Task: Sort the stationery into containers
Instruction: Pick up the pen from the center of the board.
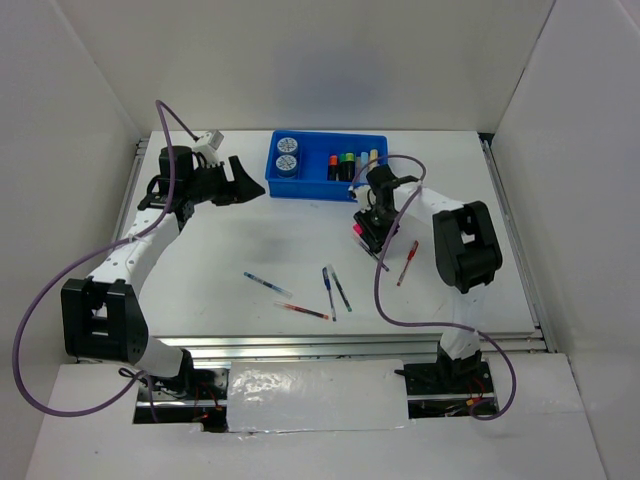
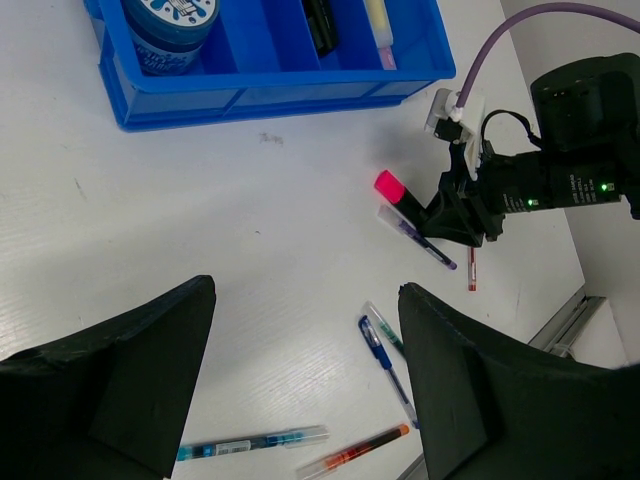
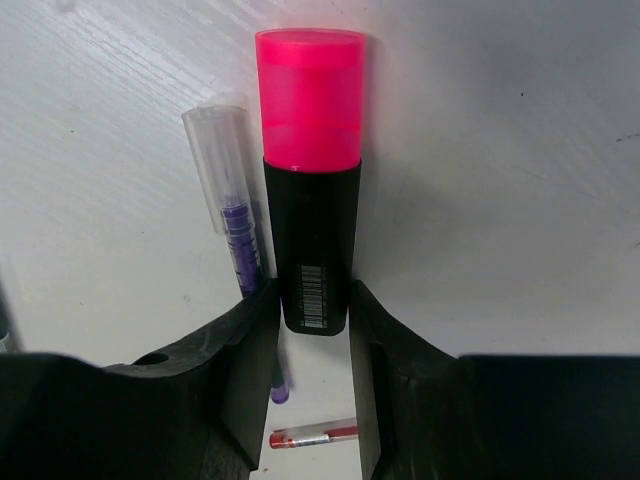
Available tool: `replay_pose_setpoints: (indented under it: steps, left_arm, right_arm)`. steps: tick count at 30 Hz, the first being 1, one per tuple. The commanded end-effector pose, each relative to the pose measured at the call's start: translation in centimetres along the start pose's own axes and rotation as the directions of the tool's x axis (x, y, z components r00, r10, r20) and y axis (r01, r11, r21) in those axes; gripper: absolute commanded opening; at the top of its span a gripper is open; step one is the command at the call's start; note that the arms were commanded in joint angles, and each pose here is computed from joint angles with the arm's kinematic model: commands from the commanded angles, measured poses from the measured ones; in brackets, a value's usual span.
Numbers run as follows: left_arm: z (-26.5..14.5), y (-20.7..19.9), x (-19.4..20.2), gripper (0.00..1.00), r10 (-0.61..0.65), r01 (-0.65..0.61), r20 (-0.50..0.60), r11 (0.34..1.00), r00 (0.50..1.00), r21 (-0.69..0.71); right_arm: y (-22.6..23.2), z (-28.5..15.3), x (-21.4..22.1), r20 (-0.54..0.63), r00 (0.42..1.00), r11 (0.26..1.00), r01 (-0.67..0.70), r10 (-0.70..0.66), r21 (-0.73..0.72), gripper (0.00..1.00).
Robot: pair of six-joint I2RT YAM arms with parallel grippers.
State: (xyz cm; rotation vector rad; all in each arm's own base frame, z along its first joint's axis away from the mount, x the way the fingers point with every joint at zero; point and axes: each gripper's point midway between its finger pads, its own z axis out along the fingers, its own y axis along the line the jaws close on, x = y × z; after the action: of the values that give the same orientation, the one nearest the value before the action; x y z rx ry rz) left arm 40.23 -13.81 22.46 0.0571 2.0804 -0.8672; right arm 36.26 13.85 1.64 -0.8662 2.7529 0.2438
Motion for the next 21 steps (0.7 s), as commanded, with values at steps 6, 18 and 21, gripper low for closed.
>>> replay_pose_setpoints:
  steps: [6,18,21]
  left_arm:
    - [-1.0,-1.1,-1.6,0.86,0.05,-0.052,0.059,0.998,0.997,0.03]
    - [-2.8,-0.2,-2.3,0.85,0.083,-0.083,0.073,0.997,0.994,0.005]
    - [-2.9,0.3,-2.0,0.85,0.069,-0.069,0.071,0.998,0.995,-0.003]
  right_arm:
    - [-0.1,-0.4,-0.9,-0.003,1.0,0.998,-0.004,0.005,0.064,0.23]
    - [5.7,-15.7,-10.6,0.418,0.902,0.986,0.154,-0.112,-0.069,0.0]
    - [5.6,-18.7,-15.2,0.562,0.827,0.994,0.082,-0.025,-0.075,0.0]
